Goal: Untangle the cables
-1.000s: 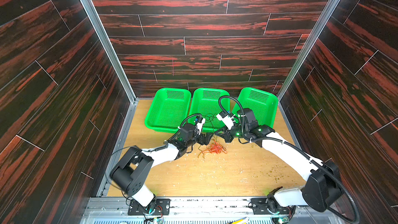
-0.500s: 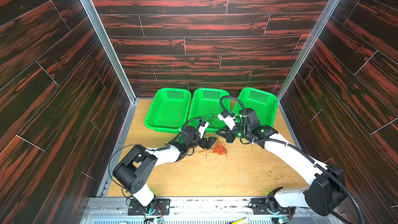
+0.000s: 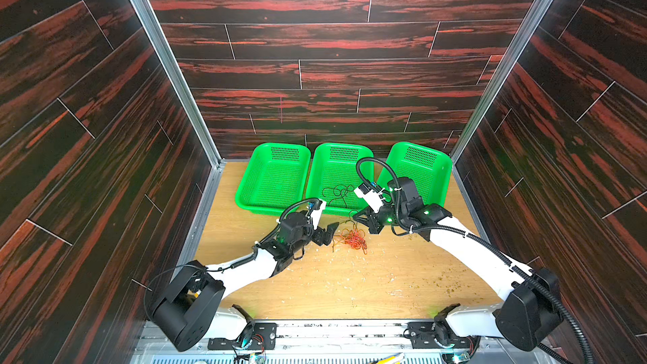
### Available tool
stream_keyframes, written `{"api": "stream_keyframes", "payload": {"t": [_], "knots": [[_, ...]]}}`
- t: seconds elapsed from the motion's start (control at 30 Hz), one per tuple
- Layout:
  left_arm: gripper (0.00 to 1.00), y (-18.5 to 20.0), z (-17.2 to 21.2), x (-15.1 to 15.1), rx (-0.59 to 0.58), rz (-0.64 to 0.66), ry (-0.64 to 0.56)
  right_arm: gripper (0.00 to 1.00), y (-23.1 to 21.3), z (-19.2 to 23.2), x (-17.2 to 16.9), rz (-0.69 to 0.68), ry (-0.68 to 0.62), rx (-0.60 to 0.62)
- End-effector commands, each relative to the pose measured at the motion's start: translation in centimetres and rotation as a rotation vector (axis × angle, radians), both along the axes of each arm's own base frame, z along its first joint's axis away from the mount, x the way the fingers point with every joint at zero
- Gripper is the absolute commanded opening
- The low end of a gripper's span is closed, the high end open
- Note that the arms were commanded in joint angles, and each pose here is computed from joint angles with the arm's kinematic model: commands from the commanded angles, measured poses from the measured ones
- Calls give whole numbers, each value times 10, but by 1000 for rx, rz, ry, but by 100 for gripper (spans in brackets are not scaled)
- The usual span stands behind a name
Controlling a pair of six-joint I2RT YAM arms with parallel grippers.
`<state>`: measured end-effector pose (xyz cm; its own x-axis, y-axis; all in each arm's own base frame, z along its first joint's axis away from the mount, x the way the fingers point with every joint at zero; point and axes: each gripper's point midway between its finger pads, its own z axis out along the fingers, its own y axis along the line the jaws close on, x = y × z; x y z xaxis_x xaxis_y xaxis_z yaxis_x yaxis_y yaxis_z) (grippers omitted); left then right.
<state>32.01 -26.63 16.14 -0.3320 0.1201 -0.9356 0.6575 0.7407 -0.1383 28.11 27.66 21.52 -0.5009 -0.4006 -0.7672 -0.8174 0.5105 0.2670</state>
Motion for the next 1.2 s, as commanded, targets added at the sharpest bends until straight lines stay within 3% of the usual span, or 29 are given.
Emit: {"api": "stream_keyframes", "payload": {"t": [0.0, 0.2, 0.43, 0.77, 1.0, 1.17], "knots": [[89, -23, 6, -17, 18, -139, -62, 0, 6, 16, -3, 40, -33, 25], [92, -46, 13, -8, -26, -164, -107, 0, 8, 17, -6, 58, -20, 38], [92, -50, 26, 15, -134, -62, -161, 0, 8, 14, -15, 85, -2, 49], [89, -50, 25, 24, -120, -27, -172, 0, 11, 13, -18, 108, 8, 60], [78, -53, 18, 42, -146, 41, -177, 0, 10, 20, -18, 99, -14, 72], [56, -34, 15, 47, -120, 130, -221, 0, 2, 24, -22, 77, -48, 68]]}}
